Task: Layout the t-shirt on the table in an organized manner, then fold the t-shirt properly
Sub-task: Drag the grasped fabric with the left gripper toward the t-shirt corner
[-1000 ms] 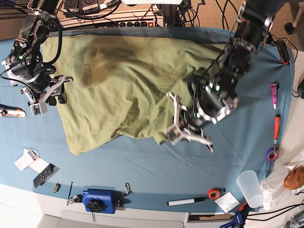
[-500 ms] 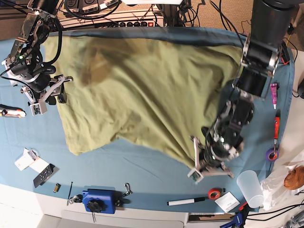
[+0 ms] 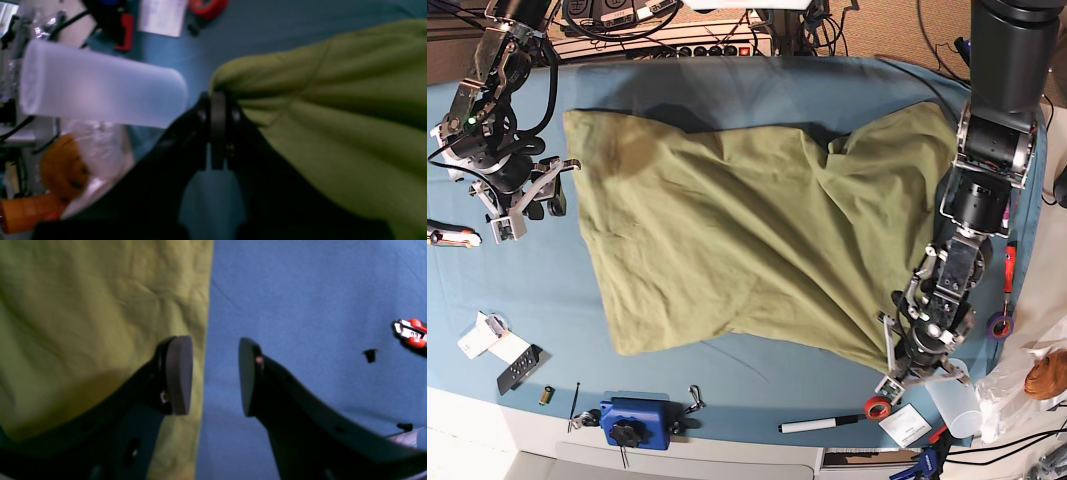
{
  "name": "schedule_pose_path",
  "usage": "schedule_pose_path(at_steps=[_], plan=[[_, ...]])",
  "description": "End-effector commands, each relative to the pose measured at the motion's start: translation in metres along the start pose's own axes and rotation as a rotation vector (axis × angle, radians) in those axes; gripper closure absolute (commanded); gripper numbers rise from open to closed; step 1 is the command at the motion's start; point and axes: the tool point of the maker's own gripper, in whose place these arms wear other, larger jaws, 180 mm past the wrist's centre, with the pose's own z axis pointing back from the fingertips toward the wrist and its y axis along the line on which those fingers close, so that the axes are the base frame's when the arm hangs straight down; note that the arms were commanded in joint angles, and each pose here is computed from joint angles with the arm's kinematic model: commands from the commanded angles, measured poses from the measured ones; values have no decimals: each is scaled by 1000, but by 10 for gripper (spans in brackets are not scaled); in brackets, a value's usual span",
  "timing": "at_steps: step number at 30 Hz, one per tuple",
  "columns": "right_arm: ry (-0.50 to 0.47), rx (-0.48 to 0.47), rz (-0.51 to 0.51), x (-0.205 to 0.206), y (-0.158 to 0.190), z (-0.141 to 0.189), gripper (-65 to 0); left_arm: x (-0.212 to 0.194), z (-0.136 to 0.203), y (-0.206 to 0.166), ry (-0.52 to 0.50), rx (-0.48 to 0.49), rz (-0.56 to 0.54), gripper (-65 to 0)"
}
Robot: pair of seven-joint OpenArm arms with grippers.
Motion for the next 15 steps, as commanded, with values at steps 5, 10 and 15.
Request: schedule_pose_path(at_steps=[5, 10, 15], plan=[[-61, -15, 13, 17, -5, 4, -232, 48, 7, 34, -138, 64, 26, 0], [-85, -15, 13, 21, -5, 5, -232, 59, 11, 58, -158, 152, 63, 0], [-100, -18, 13, 24, -6, 5, -234, 48, 8, 48, -130, 134, 64, -177]])
